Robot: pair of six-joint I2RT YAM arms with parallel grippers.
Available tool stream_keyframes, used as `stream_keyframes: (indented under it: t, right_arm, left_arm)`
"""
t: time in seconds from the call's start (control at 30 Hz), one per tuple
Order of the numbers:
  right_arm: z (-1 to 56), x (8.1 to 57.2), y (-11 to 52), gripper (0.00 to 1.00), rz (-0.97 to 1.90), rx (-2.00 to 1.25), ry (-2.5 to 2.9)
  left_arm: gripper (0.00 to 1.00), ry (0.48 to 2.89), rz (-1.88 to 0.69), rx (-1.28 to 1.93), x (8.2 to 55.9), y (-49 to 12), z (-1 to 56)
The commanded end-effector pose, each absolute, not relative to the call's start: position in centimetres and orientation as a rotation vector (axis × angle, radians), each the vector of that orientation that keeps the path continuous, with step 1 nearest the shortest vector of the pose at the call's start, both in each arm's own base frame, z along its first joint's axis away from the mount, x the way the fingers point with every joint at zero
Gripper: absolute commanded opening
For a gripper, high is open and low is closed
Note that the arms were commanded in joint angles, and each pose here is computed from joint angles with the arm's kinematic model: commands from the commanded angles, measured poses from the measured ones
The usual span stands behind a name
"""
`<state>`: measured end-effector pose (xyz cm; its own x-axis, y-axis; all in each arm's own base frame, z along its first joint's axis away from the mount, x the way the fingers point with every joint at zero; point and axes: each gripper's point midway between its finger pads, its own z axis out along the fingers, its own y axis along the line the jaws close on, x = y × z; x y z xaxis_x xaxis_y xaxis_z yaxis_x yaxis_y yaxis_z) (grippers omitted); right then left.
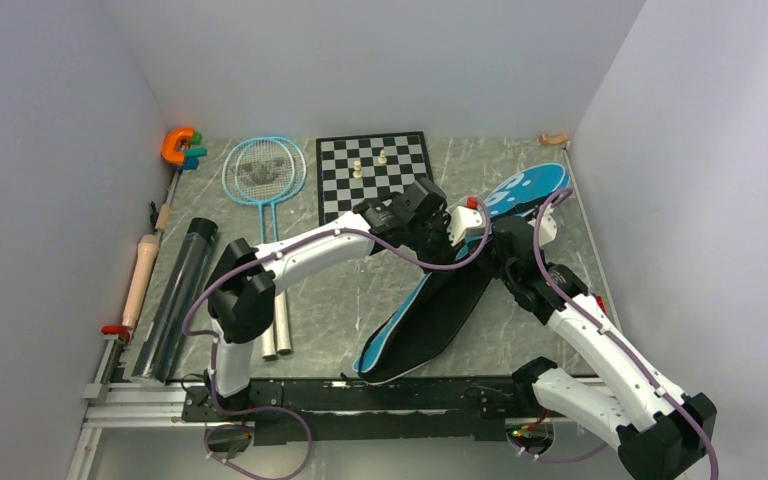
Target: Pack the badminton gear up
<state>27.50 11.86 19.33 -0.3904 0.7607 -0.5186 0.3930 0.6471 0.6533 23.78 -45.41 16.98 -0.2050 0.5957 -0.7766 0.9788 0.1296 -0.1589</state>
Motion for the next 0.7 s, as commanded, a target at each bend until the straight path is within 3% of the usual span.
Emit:
stream_keyframes:
  t: [0.0, 0.37, 0.47, 0.67]
  right_arm:
    - [24.1, 28.1, 13.5, 0.00, 0.718, 0.855, 1.914]
    - [31.4, 27.9, 15.8, 0.01, 0.881, 0.592, 1.816]
    - [33.8, 27.5, 16.8, 0.13, 0.918, 0.477, 1.805]
    - [37.3, 26.4, 19.0, 0.50, 1.007, 0.268, 1.795]
  left_arm:
    - [0.00, 1.857, -0.898, 1.496, 24.4, -45.5, 17.3]
    - [0.00, 1.791, -0.802, 1.457, 25.9, -42.8, 23.7]
    - [0.00, 1.748, -0.737, 1.415, 27.2, -40.5, 26.8]
    - [0.00, 1.773, -0.733, 1.290, 29.7, -33.4, 32.3]
